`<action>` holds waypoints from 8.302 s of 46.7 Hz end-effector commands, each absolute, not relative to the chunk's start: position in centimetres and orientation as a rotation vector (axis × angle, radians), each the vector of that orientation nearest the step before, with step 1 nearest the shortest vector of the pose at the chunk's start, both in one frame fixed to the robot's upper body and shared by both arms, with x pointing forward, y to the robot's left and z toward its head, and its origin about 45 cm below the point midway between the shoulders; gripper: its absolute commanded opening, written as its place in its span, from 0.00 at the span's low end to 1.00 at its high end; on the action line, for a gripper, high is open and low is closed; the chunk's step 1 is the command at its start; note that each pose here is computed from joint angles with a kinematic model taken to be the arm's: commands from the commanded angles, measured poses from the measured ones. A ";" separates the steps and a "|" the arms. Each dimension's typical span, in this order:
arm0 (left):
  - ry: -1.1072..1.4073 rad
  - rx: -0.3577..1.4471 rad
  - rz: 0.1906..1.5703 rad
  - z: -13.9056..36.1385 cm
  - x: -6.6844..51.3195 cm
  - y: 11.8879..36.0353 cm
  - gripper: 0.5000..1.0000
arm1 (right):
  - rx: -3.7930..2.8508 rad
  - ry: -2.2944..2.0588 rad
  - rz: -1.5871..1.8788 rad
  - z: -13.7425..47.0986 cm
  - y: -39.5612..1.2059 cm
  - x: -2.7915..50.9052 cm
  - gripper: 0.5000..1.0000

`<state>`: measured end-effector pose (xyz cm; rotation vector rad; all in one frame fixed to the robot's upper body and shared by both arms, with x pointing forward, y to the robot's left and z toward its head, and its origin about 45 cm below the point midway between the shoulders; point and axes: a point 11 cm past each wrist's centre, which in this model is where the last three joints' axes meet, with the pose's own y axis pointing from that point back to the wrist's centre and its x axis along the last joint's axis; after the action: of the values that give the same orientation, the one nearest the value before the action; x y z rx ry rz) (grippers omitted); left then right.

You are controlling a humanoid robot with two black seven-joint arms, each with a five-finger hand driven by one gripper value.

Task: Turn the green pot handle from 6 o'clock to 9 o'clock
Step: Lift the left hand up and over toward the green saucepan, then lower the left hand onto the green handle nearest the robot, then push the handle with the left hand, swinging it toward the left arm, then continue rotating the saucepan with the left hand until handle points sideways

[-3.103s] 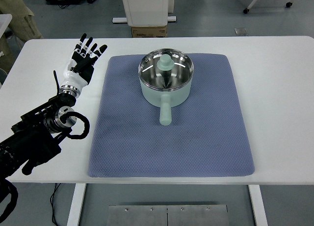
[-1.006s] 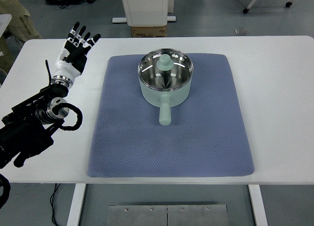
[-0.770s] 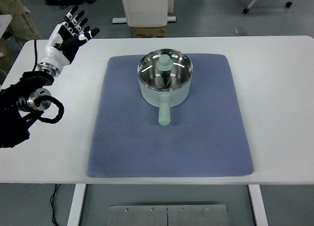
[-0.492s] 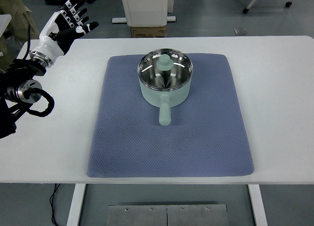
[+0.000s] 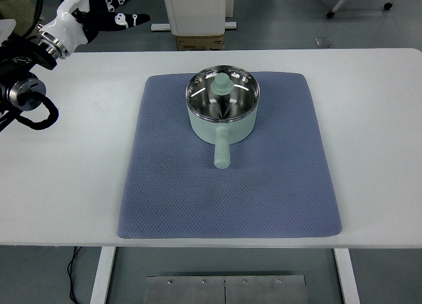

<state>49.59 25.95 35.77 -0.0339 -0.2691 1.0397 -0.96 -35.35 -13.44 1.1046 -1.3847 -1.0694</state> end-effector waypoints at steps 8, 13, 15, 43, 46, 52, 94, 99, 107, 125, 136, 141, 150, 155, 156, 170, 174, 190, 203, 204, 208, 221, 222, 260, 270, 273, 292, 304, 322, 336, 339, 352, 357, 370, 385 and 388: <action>-0.418 0.043 0.945 36.9 49.6 23.2 1.00 | 1.105 -1.385 -1.069 -13.4 -35.3 -1.0 1.00; -0.432 0.032 0.924 37.6 49.7 22.2 1.00 | 1.105 -1.385 -1.069 -13.4 -35.3 -1.0 1.00; -0.448 0.040 0.907 37.7 49.6 21.6 1.00 | 1.103 -1.385 -1.069 -13.4 -35.4 -1.0 1.00; -0.631 0.052 0.568 40.0 45.4 13.0 1.00 | 1.105 -1.385 -1.069 -13.4 -35.3 -1.0 1.00; -0.652 0.060 0.538 40.1 45.0 12.4 1.00 | 1.103 -1.385 -1.069 -13.4 -35.4 -1.0 1.00; -0.672 0.100 0.485 39.5 44.1 12.2 1.00 | 1.105 -1.385 -1.069 -13.4 -35.3 -1.0 1.00; -0.879 0.439 -0.084 34.7 37.8 6.4 1.00 | 1.105 -1.385 -1.069 -13.4 -35.3 -1.0 1.00; -0.901 0.486 -0.125 34.0 37.6 6.5 1.00 | 1.103 -1.385 -1.069 -13.4 -35.4 -1.0 1.00; -0.915 0.551 -0.170 33.1 37.5 6.8 1.00 | 1.105 -1.385 -1.069 -13.4 -35.3 -1.0 1.00; -0.933 0.588 -0.211 33.6 37.7 7.7 1.00 | 1.105 -1.385 -1.069 -13.4 -35.3 -1.0 1.00; -0.948 0.586 -0.193 33.8 37.9 7.8 1.00 | 1.105 -1.385 -1.069 -13.4 -35.3 -1.0 1.00; -0.946 0.593 -0.204 33.6 37.8 7.7 1.00 | 1.105 -1.385 -1.069 -13.4 -35.3 -1.0 1.00; -0.941 0.688 -0.269 32.1 37.5 8.1 1.00 | 1.105 -1.385 -1.069 -13.4 -35.3 -1.0 1.00; -0.953 0.726 -0.309 31.6 37.4 8.4 1.00 | 1.105 -1.385 -1.069 -13.4 -35.3 -1.0 1.00; -0.955 0.734 -0.324 31.4 37.3 8.4 1.00 | 1.105 -1.385 -1.069 -13.4 -35.3 -1.0 1.00; -1.004 0.769 -0.385 31.0 37.1 8.4 1.00 | 1.105 -1.385 -1.069 -13.4 -35.3 -1.0 1.00; -1.006 0.770 -0.393 30.8 37.0 8.2 1.00 | 1.105 -1.385 -1.069 -13.4 -35.3 -1.0 1.00; -1.052 0.831 -0.436 29.5 37.0 7.6 1.00 | 1.105 -1.385 -1.069 -13.4 -35.3 -1.0 1.00; -1.089 0.863 -0.476 28.8 37.0 7.6 1.00 | 1.103 -1.385 -1.069 -13.4 -35.4 -1.0 1.00; -1.096 0.868 -0.483 28.8 37.0 7.7 1.00 | 1.105 -1.385 -1.069 -13.4 -35.3 -1.0 1.00; -1.125 0.888 -0.508 28.8 37.1 8.0 1.00 | 1.105 -1.385 -1.069 -13.4 -35.3 -1.0 1.00; -1.184 0.996 -0.599 29.1 37.6 9.7 1.00 | 1.105 -1.385 -1.069 -13.4 -35.3 -1.0 1.00; -1.190 1.004 -0.607 29.1 37.6 9.8 1.00 | 1.105 -1.385 -1.069 -13.4 -35.3 -1.0 1.00; -1.298 1.275 -0.738 29.2 39.7 14.2 1.00 | 1.103 -1.385 -1.069 -13.4 -35.4 -1.0 1.00; -1.310 1.339 -0.755 28.9 40.1 15.4 1.00 | 1.105 -1.385 -1.069 -13.4 -35.3 -1.0 1.00; -1.325 1.354 -0.769 28.9 40.2 15.6 1.00 | 1.105 -1.385 -1.069 -13.4 -35.3 -1.0 1.00; -1.389 1.480 -0.740 29.2 41.9 17.1 1.00 | 1.105 -1.385 -1.069 -13.4 -35.3 -1.0 1.00; -1.447 1.561 -0.733 29.5 43.1 17.7 1.00 | 1.105 -1.385 -1.069 -13.4 -35.3 -1.0 1.00; -1.447 1.576 -0.731 29.2 43.3 18.0 1.00 | 1.105 -1.385 -1.069 -13.4 -35.3 -1.0 1.00; -1.479 1.606 -0.732 29.3 43.8 18.2 1.00 | 1.105 -1.385 -1.069 -13.4 -35.3 -1.0 1.00; -1.478 1.607 -0.726 29.5 43.8 18.2 1.00 | 1.103 -1.385 -1.069 -13.4 -35.4 -1.0 1.00; -1.490 1.562 -0.711 31.0 43.2 16.9 1.00 | 1.105 -1.385 -1.069 -13.4 -35.3 -1.0 1.00; -1.484 1.539 -0.717 31.4 42.4 16.0 1.00 | 1.105 -1.385 -1.069 -13.4 -35.3 -1.0 1.00; -1.474 1.506 -0.741 32.1 40.9 14.2 1.00 | 1.105 -1.385 -1.069 -13.4 -35.3 -1.0 1.00; -1.450 1.411 -0.765 32.7 38.2 10.7 1.00 | 1.105 -1.385 -1.069 -13.4 -35.3 -1.0 1.00; -1.463 1.378 -0.756 33.1 37.8 9.8 1.00 | 1.105 -1.385 -1.069 -13.4 -35.3 -1.0 1.00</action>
<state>38.15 10.53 32.82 1.4055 -1.4526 -0.7611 -0.96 -35.35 -13.44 1.1046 -1.3849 -1.0692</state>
